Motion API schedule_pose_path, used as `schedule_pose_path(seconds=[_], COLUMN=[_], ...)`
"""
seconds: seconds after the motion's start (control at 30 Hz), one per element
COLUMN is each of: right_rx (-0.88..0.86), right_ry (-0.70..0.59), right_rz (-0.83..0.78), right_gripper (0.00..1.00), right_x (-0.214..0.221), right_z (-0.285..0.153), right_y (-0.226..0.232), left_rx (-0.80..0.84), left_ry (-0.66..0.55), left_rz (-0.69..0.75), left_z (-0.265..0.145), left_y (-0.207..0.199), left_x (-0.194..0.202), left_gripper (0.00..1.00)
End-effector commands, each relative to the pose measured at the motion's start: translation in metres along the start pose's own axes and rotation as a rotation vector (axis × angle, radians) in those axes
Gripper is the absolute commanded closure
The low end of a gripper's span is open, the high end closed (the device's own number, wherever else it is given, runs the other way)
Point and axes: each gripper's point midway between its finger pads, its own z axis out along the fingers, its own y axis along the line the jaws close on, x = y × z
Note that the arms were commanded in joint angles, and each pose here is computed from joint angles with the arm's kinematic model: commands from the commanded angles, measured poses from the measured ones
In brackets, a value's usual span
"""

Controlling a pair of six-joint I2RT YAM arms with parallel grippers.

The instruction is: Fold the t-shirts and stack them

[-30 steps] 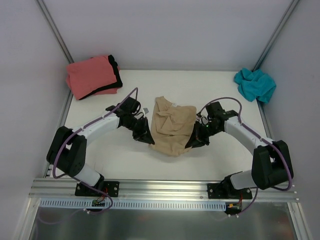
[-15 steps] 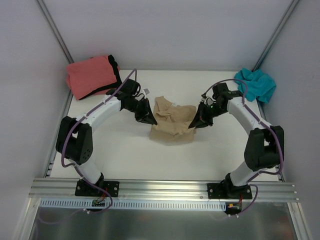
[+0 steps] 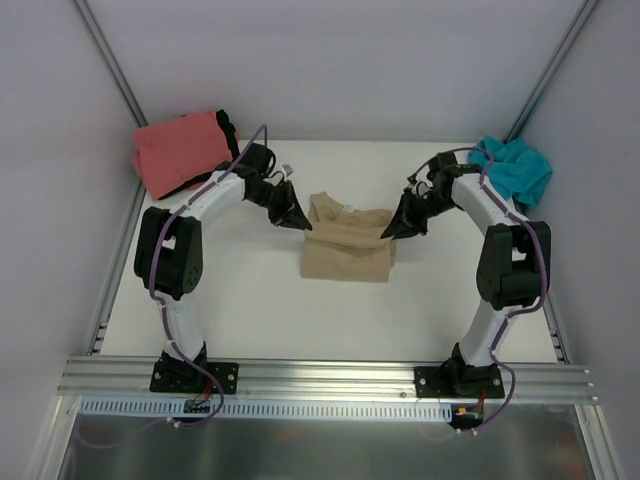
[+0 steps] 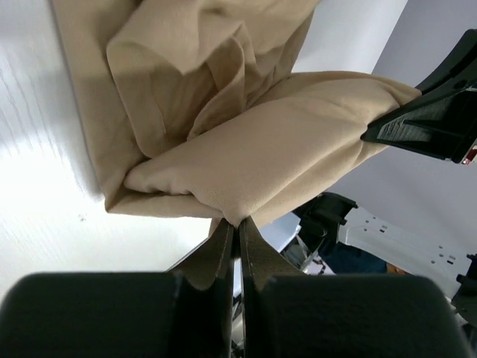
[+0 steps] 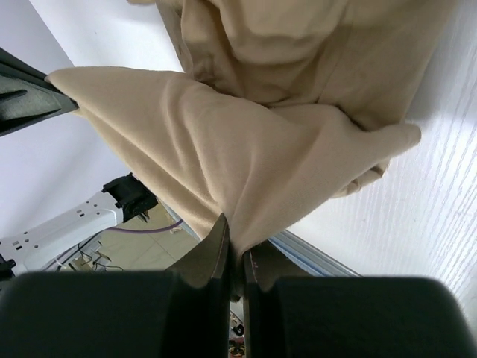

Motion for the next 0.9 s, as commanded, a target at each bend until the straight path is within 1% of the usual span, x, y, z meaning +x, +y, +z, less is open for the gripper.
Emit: schedule_pose_path(seconds=[0.0,0.03,0.1,0.13,0.2,0.23,0.27,0.3,0.33,0.37,0.43,0.47,0.5,0.53,0.57,0.6,0.63,0.67,0.73,0.8,0.83,0.87], right_rx=[-0.015,-0.015,-0.017,-0.022,-0.027,-0.028,-0.026,-0.029,-0.020,-0.022,-0.038,-0.045,-0.055,-0.056,-0.061,-0.069,-0.076,-0.082,-0.097,-0.123,-0.136,-0.143], right_ry=[-0.019,-0.025,-0.026,-0.028,-0.034,-0.041,-0.049,-0.060,-0.090,-0.132,-0.183,-0.205,-0.236,-0.255,-0.272,-0.290,-0.309,-0.314,-0.331,-0.334,-0.319,-0.321], right_rz=[-0.009,-0.003,0.005,0.011,0.027,0.027,0.036,0.046,0.045,0.034,0.046,0.040,0.028,0.025,0.017,0.007,0.004,-0.001,-0.018,-0.025,-0.036,-0.056], right_gripper=[0.95,0.95,0.95,0.95,0.95,0.95,0.95,0.90,0.80,0.01,0.00,0.00,0.01,0.01,0.01,0.01,0.01,0.01,0.01,0.01,0.00,0.01], right_x=[-0.019,-0.027,-0.034,-0.038,-0.051,-0.057,-0.064,-0.077,-0.089,-0.104,-0.127,-0.135,-0.145,-0.150,-0.154,-0.158,-0.159,-0.159,-0.154,-0.147,-0.140,-0.132], right_z=[-0.004,-0.003,0.000,0.000,0.005,0.007,0.007,0.010,0.010,0.005,0.003,0.000,-0.008,-0.014,-0.020,-0.026,-0.035,-0.039,-0.053,-0.061,-0.060,-0.063], right_y=[0.007,0.007,0.007,0.007,0.004,0.004,0.001,0.001,-0.003,0.000,0.000,0.002,0.009,0.010,0.012,0.016,0.019,0.022,0.034,0.048,0.058,0.069], left_rx=[0.068,0.071,0.103,0.107,0.128,0.123,0.129,0.143,0.138,0.139,0.125,0.105,0.121,0.118,0.093,0.090,0.110,0.106,0.139,0.183,0.204,0.214], left_ry=[-0.016,0.003,-0.004,0.022,0.012,0.015,0.012,-0.008,-0.026,-0.051,-0.084,-0.107,-0.153,-0.188,-0.210,-0.241,-0.294,-0.303,-0.322,-0.280,-0.278,-0.264], left_rz=[0.028,0.005,0.014,-0.017,-0.007,-0.035,-0.041,-0.028,-0.052,-0.042,-0.053,-0.077,-0.044,-0.045,-0.059,-0.049,-0.010,-0.020,0.004,-0.006,0.000,-0.009], left_z=[-0.002,0.007,0.008,0.018,0.019,0.025,0.025,0.026,0.027,0.027,0.023,0.020,0.009,0.000,0.000,-0.006,-0.021,-0.023,-0.035,-0.037,-0.039,-0.036], left_y=[-0.019,-0.015,-0.024,-0.019,-0.027,-0.020,-0.020,-0.022,-0.016,-0.013,-0.006,0.006,-0.001,0.002,0.015,0.015,0.005,0.012,-0.001,-0.009,-0.014,-0.010], left_x=[-0.026,-0.031,-0.046,-0.051,-0.064,-0.072,-0.076,-0.085,-0.095,-0.102,-0.109,-0.113,-0.118,-0.122,-0.120,-0.122,-0.125,-0.123,-0.119,-0.108,-0.106,-0.099], left_gripper=[1.00,1.00,1.00,1.00,1.00,0.99,0.95,0.88,0.50,0.02,0.01,0.01,0.01,0.01,0.01,0.01,0.01,0.01,0.01,0.01,0.01,0.01])
